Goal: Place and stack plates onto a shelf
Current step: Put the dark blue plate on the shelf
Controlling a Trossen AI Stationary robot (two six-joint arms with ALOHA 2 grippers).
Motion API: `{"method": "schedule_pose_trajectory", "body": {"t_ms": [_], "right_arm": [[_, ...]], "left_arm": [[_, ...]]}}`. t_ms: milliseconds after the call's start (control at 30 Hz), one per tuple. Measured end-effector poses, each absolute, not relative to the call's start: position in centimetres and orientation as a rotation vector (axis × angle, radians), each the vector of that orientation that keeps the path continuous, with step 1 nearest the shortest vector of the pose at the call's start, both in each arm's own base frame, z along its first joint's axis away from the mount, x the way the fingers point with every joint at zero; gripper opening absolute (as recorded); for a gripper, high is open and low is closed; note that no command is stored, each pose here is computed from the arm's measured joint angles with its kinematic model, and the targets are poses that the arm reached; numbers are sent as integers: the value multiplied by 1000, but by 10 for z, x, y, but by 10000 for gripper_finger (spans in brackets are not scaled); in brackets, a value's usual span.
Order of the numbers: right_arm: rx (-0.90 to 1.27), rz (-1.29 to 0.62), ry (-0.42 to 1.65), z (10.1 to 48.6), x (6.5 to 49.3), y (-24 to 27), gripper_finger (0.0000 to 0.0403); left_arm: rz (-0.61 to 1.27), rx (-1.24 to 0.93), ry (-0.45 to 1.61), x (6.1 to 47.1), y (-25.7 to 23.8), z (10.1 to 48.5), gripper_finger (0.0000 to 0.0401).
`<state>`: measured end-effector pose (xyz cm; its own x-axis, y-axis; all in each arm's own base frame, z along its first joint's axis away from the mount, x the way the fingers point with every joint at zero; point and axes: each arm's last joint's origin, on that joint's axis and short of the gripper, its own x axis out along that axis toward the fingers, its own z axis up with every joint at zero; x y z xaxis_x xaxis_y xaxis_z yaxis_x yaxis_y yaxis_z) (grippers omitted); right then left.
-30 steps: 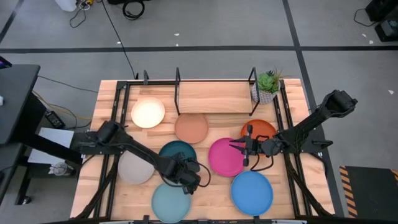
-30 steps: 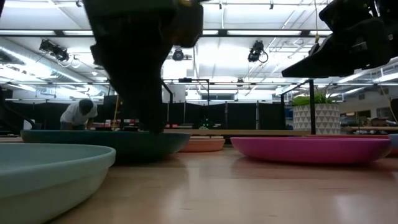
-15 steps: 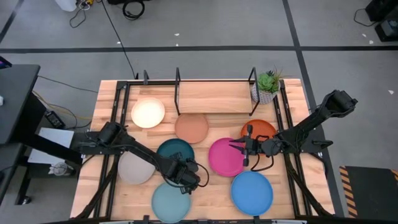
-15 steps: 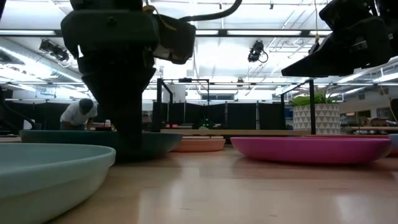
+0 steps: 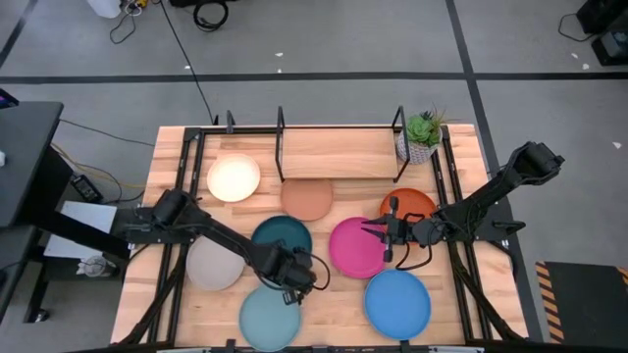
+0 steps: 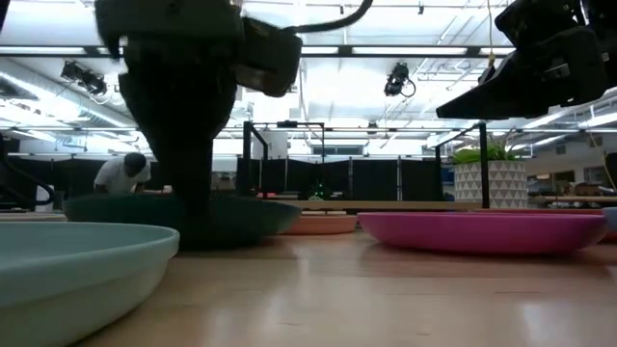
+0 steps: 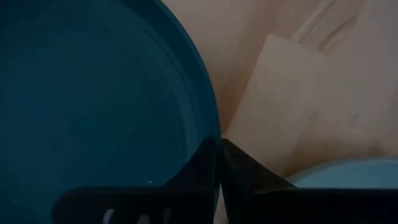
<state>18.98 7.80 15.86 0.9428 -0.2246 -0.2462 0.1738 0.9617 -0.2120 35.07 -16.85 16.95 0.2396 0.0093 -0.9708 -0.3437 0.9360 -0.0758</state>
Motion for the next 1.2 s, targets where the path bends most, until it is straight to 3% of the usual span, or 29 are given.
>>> {"method": "schedule_pose_trajectory", "body": {"t_ms": [267,500,867,1200], "right_arm": [[-189,-204,272,159,190,78,75],[-175,-197,264,159,190,78,75],[-143,-158,264,156,188,79,75],[-96,-119,249,151,183,79,75]], "left_arm": [[88,-433,1220,347,-166,227,13],[164,-155,895,357,-146,290,13],[258,280,868,386,-64,296,14],[238,354,877,397,15,268,14]]}}
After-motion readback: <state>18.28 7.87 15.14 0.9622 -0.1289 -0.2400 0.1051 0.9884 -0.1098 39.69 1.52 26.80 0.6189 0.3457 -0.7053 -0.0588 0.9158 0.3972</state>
